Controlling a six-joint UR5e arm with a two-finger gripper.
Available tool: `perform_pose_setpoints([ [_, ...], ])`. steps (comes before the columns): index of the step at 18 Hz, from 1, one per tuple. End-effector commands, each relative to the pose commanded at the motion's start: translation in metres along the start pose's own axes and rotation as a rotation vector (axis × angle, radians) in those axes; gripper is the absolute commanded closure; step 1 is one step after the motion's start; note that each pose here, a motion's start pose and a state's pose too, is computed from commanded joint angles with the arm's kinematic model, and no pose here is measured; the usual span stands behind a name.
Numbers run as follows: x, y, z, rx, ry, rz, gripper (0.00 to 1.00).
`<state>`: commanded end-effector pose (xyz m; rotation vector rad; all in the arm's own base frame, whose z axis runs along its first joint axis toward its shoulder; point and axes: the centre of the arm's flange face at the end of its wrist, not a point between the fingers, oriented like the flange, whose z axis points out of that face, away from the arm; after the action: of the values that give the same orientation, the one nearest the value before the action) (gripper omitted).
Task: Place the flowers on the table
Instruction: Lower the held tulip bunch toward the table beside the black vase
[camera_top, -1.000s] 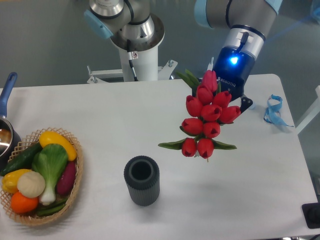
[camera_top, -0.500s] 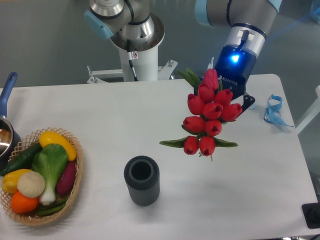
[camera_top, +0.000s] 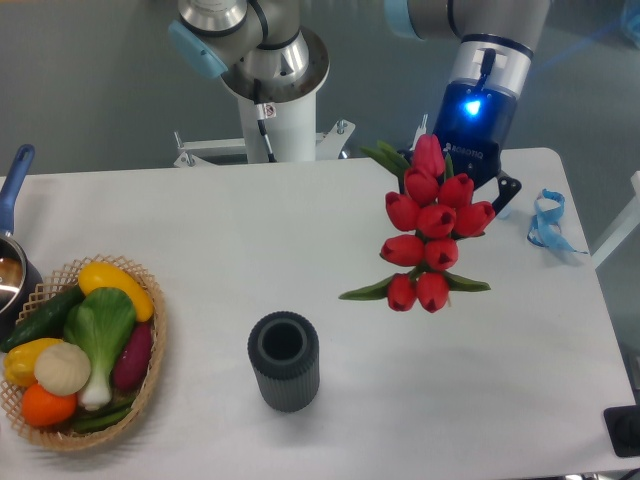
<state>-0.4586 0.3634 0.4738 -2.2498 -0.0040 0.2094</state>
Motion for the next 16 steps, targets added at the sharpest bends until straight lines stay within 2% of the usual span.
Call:
perform_pose_setpoints([
  [3,0.004,0.001,0.009,-0.076,-0.024,0.051,0.59],
  [7,0.022,0.003,0.035,-0.263,-0.062,0.159,0.59],
  [14,0.027,0.039,0.098,-0.585,-0.049,0.355,0.59],
  [16,0.024,0.052,0.11,-0.654,-0.042,0.375,0.59],
])
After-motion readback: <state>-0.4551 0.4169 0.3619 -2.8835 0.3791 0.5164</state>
